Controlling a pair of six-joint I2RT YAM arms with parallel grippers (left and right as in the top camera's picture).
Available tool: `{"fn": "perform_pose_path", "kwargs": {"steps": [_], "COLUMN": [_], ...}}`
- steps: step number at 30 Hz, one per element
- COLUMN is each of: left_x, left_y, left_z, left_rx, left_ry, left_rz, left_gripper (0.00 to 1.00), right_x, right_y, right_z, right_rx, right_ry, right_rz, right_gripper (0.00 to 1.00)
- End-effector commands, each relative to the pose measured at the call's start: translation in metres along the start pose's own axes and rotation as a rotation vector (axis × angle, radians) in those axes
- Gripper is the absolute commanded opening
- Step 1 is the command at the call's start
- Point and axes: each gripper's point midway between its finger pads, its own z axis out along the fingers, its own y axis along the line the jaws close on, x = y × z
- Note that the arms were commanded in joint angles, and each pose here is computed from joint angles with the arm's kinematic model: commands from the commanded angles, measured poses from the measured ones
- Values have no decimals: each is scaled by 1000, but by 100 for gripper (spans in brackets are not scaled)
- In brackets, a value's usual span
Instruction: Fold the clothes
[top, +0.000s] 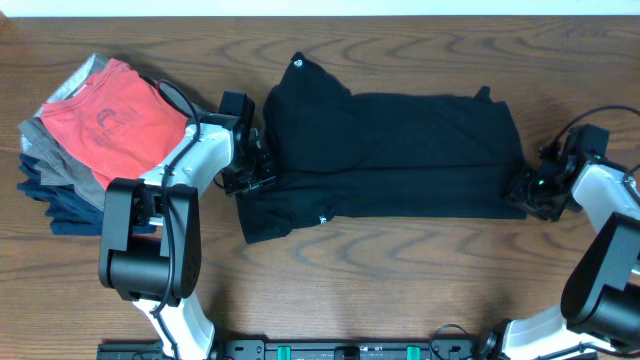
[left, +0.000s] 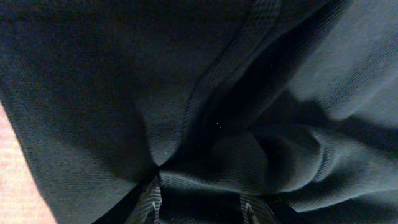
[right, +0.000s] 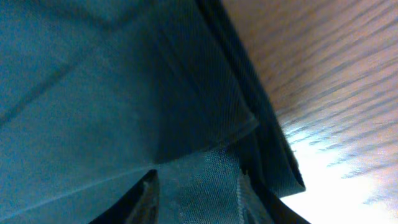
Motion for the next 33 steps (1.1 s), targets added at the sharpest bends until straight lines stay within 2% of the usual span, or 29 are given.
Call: {"fn": "perform_pose_path", "kwargs": {"steps": [1, 4, 7, 9, 11, 14, 19, 23, 26, 28, 29, 30, 31, 32, 33], "left_x": [11, 22, 36, 45, 53, 63, 79, 83, 74, 60, 52, 40, 28, 14, 4], "left_y": [10, 27, 41, 45, 48, 51, 56, 46, 36, 24, 18, 9, 1, -8, -15], "left_z": [6, 4, 0, -3, -5, -8, -15, -23, -41, -59, -68, -78, -86, -96, -103], "left_rx": [-47, -131, -205, -224, -237, -247, -270, -213, -176, -136, -115, -85, -57, -26, -1], "left_ry": [46, 81, 132, 170, 202, 246, 314, 312, 231, 123, 64, -14, -88, -170, -234], "left_rz": [8, -5, -17, -13, -11, -20, -12, 26, 52, 90, 120, 153, 172, 193, 209], "left_gripper": [43, 44, 43, 44, 43, 23, 22, 22, 22, 22, 24, 44, 80, 88, 88], "right_x": [16, 30, 46, 53, 57, 63, 62, 49, 38, 30, 25, 20, 15, 10, 6], "right_y": [-15, -46, -79, -90, -95, -100, -100, -87, -74, -63, -57, -49, -42, -33, -24], "right_z": [15, 16, 6, 0, -3, -9, -25, -43, -57, -67, -72, -77, -81, -85, -89], "right_rx": [70, 230, 400, 448, 455, 462, 455, 388, 316, 250, 219, 176, 137, 90, 46], "right_ry": [51, 79, 110, 123, 135, 152, 118, 29, -49, -104, -131, -161, -186, -212, -233], "right_rz": [-9, 66, 187, 237, 272, 310, 331, 334, 333, 309, 299, 285, 263, 229, 196], "right_gripper": [44, 45, 40, 40, 40, 41, 43, 47, 56, 65, 70, 73, 75, 76, 77]}}
